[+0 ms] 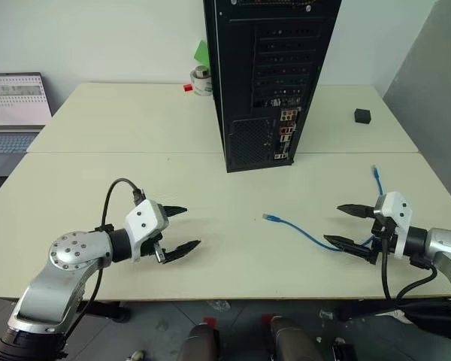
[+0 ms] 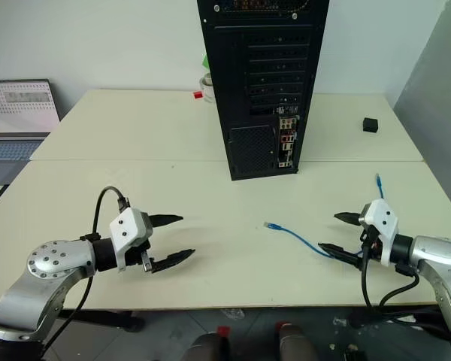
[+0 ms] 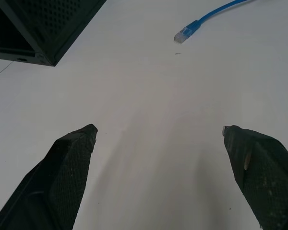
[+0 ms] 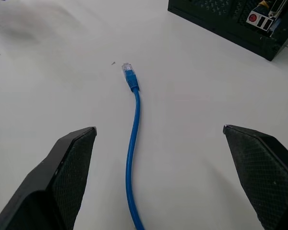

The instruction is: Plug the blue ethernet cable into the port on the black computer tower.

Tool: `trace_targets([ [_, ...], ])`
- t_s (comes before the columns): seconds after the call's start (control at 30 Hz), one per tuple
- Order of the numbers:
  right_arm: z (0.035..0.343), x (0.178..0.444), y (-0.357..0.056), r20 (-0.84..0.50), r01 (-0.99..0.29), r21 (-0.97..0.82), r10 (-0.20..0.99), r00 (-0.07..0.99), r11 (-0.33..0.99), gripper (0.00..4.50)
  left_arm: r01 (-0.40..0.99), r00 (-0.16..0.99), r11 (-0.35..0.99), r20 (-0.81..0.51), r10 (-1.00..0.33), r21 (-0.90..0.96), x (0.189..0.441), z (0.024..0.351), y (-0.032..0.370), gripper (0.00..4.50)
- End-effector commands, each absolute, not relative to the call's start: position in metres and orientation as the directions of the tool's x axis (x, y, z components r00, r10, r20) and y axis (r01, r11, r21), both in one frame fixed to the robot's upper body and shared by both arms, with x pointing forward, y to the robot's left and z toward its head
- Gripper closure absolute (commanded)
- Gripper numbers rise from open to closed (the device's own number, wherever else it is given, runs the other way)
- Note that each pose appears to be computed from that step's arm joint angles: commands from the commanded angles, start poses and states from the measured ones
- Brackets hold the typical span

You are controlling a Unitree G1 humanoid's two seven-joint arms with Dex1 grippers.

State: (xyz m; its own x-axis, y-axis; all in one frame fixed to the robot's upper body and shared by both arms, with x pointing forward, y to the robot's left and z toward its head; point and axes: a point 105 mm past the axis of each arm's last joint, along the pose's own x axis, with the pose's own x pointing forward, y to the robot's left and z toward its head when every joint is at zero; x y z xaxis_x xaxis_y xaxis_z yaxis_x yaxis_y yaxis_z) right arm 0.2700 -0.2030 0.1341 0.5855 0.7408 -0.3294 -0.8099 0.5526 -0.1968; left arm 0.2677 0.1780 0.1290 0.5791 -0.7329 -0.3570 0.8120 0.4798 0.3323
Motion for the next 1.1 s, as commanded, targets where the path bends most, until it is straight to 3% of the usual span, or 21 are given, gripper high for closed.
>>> trace_targets([
  [0.03,0.144,0.270,-0.199,-0.309,-0.812,-0.239,0.751,0.583,0.532,0.00,0.811,0.574,0.466,-0.323,-0.753,0.355,0.266,0.144,0.176,0.03],
  [0.5,0.144,0.281,-0.179,-0.262,-0.804,-0.221,0.760,0.594,0.552,0.00,0.817,0.564,0.468,-0.298,-0.770,0.338,0.265,0.140,0.165,0.03],
  [0.77,0.118,0.290,-0.138,-0.257,-0.838,-0.148,0.797,0.546,0.526,0.00,0.885,0.435,0.336,-0.313,-0.844,0.323,0.256,0.135,0.145,0.03],
  [1.1,0.079,0.322,-0.126,-0.306,-0.829,-0.173,0.771,0.558,0.531,0.00,0.884,0.425,0.335,-0.263,-0.866,0.326,0.267,0.143,0.134,0.03],
])
